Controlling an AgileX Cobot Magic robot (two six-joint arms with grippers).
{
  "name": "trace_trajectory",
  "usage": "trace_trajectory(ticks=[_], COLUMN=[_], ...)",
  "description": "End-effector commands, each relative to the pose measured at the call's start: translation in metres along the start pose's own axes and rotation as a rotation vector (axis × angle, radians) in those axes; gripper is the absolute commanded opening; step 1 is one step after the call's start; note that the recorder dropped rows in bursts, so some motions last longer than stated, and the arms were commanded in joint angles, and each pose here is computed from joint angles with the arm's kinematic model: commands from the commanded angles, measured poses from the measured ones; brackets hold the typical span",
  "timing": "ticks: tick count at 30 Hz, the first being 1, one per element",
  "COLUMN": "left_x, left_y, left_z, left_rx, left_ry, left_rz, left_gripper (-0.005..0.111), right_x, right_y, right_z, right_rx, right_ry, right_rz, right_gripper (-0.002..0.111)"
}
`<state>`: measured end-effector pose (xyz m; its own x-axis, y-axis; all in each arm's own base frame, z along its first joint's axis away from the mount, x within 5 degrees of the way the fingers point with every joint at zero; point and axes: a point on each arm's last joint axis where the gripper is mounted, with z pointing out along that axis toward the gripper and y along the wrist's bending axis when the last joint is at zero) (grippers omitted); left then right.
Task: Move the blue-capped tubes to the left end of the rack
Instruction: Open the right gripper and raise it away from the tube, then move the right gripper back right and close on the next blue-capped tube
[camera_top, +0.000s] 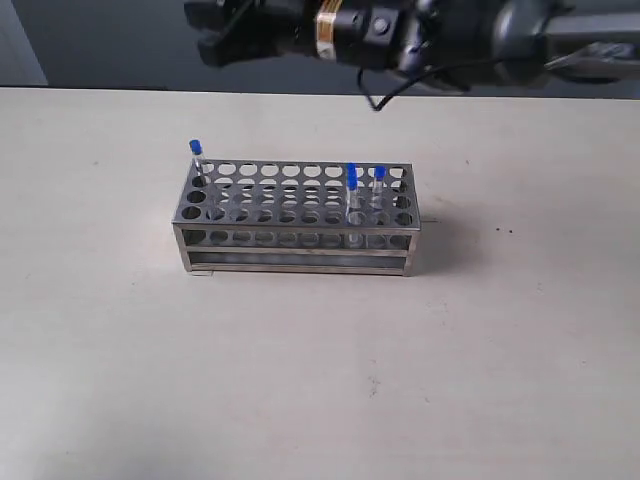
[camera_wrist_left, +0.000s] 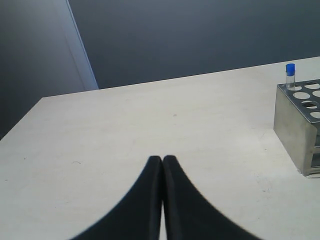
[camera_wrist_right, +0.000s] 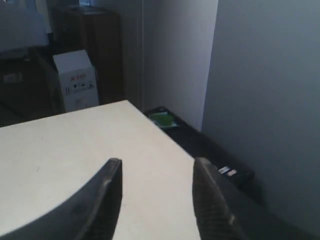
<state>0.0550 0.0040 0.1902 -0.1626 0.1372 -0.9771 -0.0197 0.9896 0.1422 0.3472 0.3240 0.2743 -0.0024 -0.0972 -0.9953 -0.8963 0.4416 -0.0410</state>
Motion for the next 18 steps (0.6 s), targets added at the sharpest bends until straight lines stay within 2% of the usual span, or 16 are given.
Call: trace_trajectory(ticks=[1, 4, 8, 11, 18], left_x=[-0.002, -0.002, -0.002, -0.002, -0.002], left_y=[0.000, 0.000, 0.000, 0.000, 0.000], left_z=[0.000, 0.000, 0.000, 0.000, 0.000], left_rx=[0.009, 0.009, 0.009, 0.009, 0.009], left_ry=[-0.012, -0.012, -0.012, -0.012, -0.012], left_rz=[-0.002, -0.002, -0.002, -0.002, -0.002], left_gripper=[0.000, 0.000, 0.000, 0.000, 0.000], right_x=[-0.011, 0.022, 0.058, 0.074, 0.100], right_y=[-0.012, -0.023, -0.028, -0.024, -0.015], right_z=[-0.060, -0.096, -0.123, -0.134, -0.150], right_rx=[0.084, 0.158, 0.207, 0.230, 0.283], right_ry=[0.060, 0.149, 0.169, 0.130, 0.169], right_rz=[-0.041, 0.011, 0.087, 0.122, 0.125], right_gripper=[0.043, 0.043, 0.043, 0.043, 0.043])
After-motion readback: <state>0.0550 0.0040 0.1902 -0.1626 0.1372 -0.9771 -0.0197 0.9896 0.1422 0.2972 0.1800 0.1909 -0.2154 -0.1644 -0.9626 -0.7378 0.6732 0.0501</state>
